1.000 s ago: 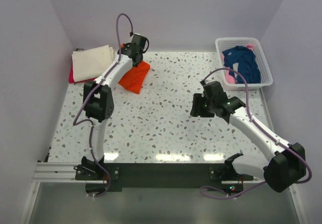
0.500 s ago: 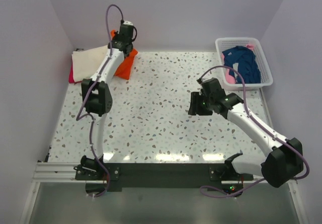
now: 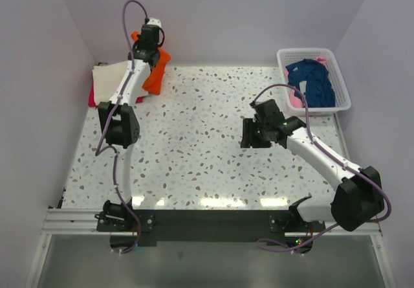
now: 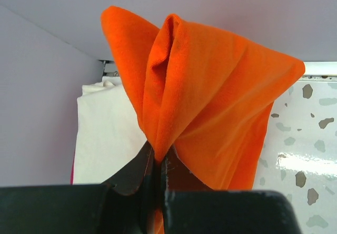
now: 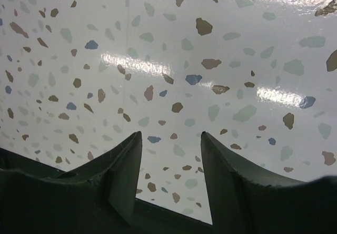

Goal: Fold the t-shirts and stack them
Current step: Neatly place the folded tshirt to the corner

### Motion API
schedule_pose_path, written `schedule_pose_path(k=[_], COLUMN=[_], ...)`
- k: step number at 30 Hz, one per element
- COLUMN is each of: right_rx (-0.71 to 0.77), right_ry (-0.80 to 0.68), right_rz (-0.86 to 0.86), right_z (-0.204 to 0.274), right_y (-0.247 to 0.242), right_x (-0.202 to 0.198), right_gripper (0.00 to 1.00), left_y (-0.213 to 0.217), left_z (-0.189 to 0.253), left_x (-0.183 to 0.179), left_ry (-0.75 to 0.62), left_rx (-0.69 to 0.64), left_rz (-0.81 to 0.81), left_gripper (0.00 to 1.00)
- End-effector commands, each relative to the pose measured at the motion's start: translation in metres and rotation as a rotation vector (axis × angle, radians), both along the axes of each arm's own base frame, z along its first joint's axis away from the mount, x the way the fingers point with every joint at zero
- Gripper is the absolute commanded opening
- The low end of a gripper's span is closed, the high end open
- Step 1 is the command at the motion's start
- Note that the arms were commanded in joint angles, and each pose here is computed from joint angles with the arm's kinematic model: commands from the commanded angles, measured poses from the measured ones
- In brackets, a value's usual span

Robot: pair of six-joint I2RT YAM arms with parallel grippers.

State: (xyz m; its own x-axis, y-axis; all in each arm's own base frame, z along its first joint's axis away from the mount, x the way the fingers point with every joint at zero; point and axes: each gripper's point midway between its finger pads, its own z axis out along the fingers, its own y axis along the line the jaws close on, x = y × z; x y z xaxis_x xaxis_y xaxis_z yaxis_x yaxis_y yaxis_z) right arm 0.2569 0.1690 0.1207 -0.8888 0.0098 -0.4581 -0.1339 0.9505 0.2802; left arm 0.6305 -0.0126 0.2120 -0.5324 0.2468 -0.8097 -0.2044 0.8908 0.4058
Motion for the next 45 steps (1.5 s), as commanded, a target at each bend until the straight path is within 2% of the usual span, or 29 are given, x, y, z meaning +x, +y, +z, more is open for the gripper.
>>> schedule_pose_path(k=[1,11,16,20,26,27,28,30,31,33,34,36,37,39,40,45], right_rx=[0.026,0.019,0.015,0.011,0.006,0.002,0.001,0.0,-0.002,0.0,0.002,0.0,0.001,-0.001,-0.001,0.01], right_ry=[-0.043,-0.05,-0.044,-0.026,-0.008,-0.004,-0.002,0.004,0.006,0.004,0.001,0.0,-0.007,-0.018,-0.021,-0.052], right_rz=[0.005,0.005,0.007,0.016,0.028,0.03,0.03,0.035,0.039,0.043,0.048,0.047,0.047,0.042,0.041,0.037], right_z=[0.017,0.018,0.015,0.009,0.002,0.0,-0.001,-0.003,-0.005,-0.005,-0.004,-0.005,-0.004,-0.003,-0.002,0.003], right_y=[0.008,0.008,0.008,0.011,0.015,0.016,0.016,0.017,0.019,0.02,0.021,0.02,0.02,0.019,0.019,0.02], right_x=[0.011,0.012,0.013,0.014,0.016,0.017,0.018,0.018,0.018,0.019,0.019,0.02,0.02,0.022,0.022,0.025], right_gripper=[0.52,0.52,0.52,0.52,0.52,0.52,0.52,0.52,0.52,0.52,0.52,0.53,0.53,0.54,0.56,0.58], left_y=[0.007,0.025,0.043,0.061,0.089,0.106,0.109,0.123,0.135,0.151,0.158,0.164,0.162,0.159,0.156,0.134], left_z=[0.09,0.11,0.099,0.077,0.018,0.005,-0.001,-0.014,-0.019,-0.023,-0.02,-0.003,-0.006,0.017,0.012,0.029], left_x=[-0.003,-0.015,-0.014,-0.008,0.004,0.004,0.005,0.005,0.0,-0.004,-0.007,-0.011,-0.014,-0.016,-0.018,-0.021], left_ry=[-0.2,-0.22,-0.197,-0.165,-0.086,-0.073,-0.069,-0.065,-0.064,-0.072,-0.093,-0.144,-0.143,-0.207,-0.201,-0.268], left_rx=[-0.043,-0.061,-0.074,-0.097,-0.116,-0.121,-0.124,-0.129,-0.105,-0.1,-0.113,-0.149,-0.16,-0.2,-0.216,-0.373], left_rz=[-0.008,0.006,0.025,0.041,0.092,0.129,0.136,0.183,0.244,0.307,0.349,0.376,0.377,0.368,0.361,0.317], left_gripper=[0.0,0.0,0.0,0.0,0.0,0.0,0.06,0.27,0.51,0.64,0.73,0.77,0.88,0.93,0.98,1.0])
